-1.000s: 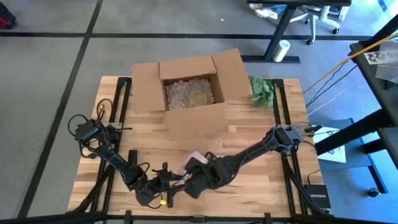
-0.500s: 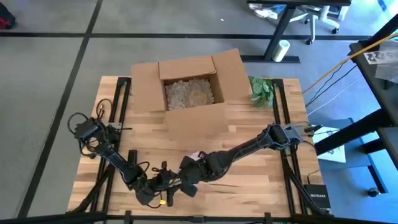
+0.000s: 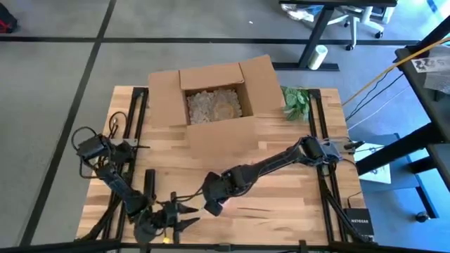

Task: Wrap mug
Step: Wrap the red mug with bubble wrap

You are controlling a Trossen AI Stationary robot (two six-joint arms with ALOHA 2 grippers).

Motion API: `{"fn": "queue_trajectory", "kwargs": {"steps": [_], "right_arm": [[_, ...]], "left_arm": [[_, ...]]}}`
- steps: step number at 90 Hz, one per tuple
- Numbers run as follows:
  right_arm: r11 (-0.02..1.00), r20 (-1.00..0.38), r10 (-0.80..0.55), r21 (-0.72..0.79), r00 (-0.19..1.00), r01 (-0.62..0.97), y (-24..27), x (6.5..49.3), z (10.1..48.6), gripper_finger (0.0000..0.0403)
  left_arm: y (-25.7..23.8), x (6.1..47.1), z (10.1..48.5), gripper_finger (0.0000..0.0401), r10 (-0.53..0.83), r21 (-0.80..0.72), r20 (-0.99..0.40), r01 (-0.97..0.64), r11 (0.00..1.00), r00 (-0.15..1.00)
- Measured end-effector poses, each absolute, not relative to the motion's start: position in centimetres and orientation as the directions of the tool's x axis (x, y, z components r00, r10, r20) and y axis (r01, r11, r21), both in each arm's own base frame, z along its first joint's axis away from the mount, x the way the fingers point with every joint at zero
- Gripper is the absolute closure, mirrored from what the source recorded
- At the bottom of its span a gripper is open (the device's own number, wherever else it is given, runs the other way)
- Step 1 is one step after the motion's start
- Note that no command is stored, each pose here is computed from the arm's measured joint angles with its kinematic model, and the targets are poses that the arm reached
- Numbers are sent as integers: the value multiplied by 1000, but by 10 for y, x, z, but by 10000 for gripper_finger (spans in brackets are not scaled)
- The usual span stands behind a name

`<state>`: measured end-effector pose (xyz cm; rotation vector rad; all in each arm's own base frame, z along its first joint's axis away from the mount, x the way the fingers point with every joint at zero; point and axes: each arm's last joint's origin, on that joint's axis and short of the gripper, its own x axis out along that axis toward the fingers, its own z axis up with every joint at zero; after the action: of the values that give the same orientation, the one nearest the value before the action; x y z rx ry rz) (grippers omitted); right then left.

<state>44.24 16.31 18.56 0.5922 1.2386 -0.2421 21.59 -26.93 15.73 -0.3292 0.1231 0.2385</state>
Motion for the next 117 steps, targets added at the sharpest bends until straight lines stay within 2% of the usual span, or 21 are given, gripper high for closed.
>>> {"fn": "queue_trajectory", "kwargs": {"steps": [18, 28, 45, 67, 84, 100, 117], "right_arm": [[815, -930, 146, 307, 339, 491, 164, 444, 186, 403], [811, -925, 149, 316, 349, 492, 165, 446, 190, 403], [812, -925, 150, 317, 350, 490, 165, 446, 191, 403], [810, -918, 156, 329, 364, 486, 166, 447, 191, 403], [813, -919, 174, 337, 354, 475, 171, 445, 192, 403], [830, -934, 142, 293, 329, 474, 181, 440, 215, 403], [850, -930, 83, 254, 358, 462, 190, 431, 261, 403]], "left_arm": [[-251, 231, 148, 272, 274, -297, -214, -330, 896, 938], [-243, 243, 149, 272, 252, -288, -236, -315, 904, 938], [-243, 250, 160, 272, 235, -235, -174, -272, 933, 956], [-234, 257, 157, 272, 267, -248, -189, -310, 918, 945], [-226, 267, 156, 272, 232, -279, -224, -291, 915, 946], [-224, 268, 155, 272, 232, -266, -232, -291, 919, 945], [-224, 268, 154, 272, 235, -265, -234, -294, 918, 943]]}}
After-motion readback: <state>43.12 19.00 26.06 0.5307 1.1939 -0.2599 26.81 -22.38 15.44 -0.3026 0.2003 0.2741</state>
